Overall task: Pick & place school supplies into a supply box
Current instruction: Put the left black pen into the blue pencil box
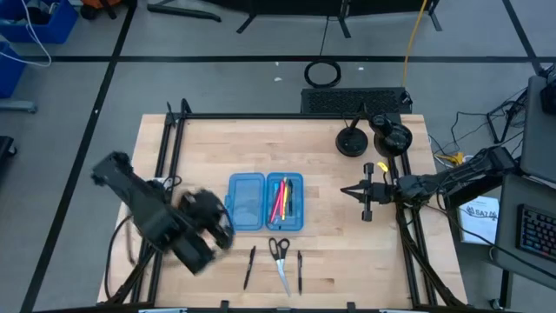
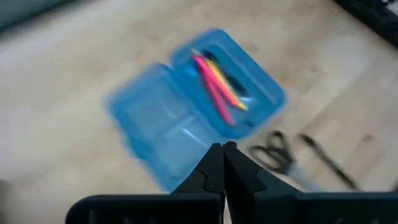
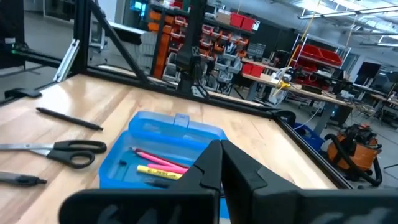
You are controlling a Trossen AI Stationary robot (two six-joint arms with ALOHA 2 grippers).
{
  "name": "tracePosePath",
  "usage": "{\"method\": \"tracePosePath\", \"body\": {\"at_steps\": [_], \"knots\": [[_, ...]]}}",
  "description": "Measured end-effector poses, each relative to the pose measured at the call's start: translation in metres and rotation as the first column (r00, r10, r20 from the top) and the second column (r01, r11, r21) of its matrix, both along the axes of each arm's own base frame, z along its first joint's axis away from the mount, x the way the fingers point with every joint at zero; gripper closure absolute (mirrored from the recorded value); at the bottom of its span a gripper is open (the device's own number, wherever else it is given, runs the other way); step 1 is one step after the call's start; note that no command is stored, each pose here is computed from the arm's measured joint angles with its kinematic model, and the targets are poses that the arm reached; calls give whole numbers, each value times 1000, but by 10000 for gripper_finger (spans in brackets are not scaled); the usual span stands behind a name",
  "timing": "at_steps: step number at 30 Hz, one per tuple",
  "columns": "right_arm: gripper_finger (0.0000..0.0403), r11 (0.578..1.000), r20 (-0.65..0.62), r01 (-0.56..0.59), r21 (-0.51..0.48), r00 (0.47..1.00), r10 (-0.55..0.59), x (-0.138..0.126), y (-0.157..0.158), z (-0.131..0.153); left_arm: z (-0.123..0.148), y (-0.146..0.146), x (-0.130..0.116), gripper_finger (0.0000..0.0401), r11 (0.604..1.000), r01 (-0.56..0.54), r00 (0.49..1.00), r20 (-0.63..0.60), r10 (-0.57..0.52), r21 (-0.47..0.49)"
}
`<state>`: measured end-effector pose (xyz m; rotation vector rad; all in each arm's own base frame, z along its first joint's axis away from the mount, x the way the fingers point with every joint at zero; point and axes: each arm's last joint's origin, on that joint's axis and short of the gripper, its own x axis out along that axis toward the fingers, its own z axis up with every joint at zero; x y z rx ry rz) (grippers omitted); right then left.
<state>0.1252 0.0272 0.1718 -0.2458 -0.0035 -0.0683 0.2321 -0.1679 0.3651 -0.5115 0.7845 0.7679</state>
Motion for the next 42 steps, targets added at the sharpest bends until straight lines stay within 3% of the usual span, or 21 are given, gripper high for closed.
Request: {"method": "tracePosePath", "body": {"at_steps": [3, 5, 9, 15, 19, 22, 26, 34, 42], "knots": [[403, 1000, 0, 0, 3, 1000, 0, 0, 0, 0, -22, -21, 19, 398, 995, -75, 995, 57, 79, -70], [403, 1000, 1, -1, 13, 1000, 1, 0, 0, 0, -42, -31, 32, 395, 983, -151, 987, 29, 155, -108], [403, 1000, 1, -1, 29, 1000, 1, 0, 0, 0, -86, -48, 47, 391, 967, -236, 966, -126, 224, -92], [403, 997, 1, -2, 83, 1000, 2, 0, 0, -1, -126, -55, 60, 367, 932, -341, 883, -382, 274, -120], [403, 994, 0, -2, 106, 1000, 2, 0, 0, -1, -136, -54, 73, 316, 934, -291, 875, -453, 171, -208], [403, 993, 2, -2, 120, 1000, 2, 0, 0, -1, -139, -56, 85, 275, 933, -225, 908, -407, 96, -282], [403, 991, 2, -2, 131, 1000, 2, 0, 0, -1, -138, -58, 92, 236, 927, -197, 938, -338, 82, -320], [403, 991, 1, -2, 131, 1000, 2, 0, 0, -1, -159, -70, 96, 191, 916, -218, 926, -366, 86, -336], [403, 991, 1, -2, 131, 1000, 2, 0, 0, -1, -186, -85, 104, 182, 885, -236, 917, -393, 66, -402]]}}
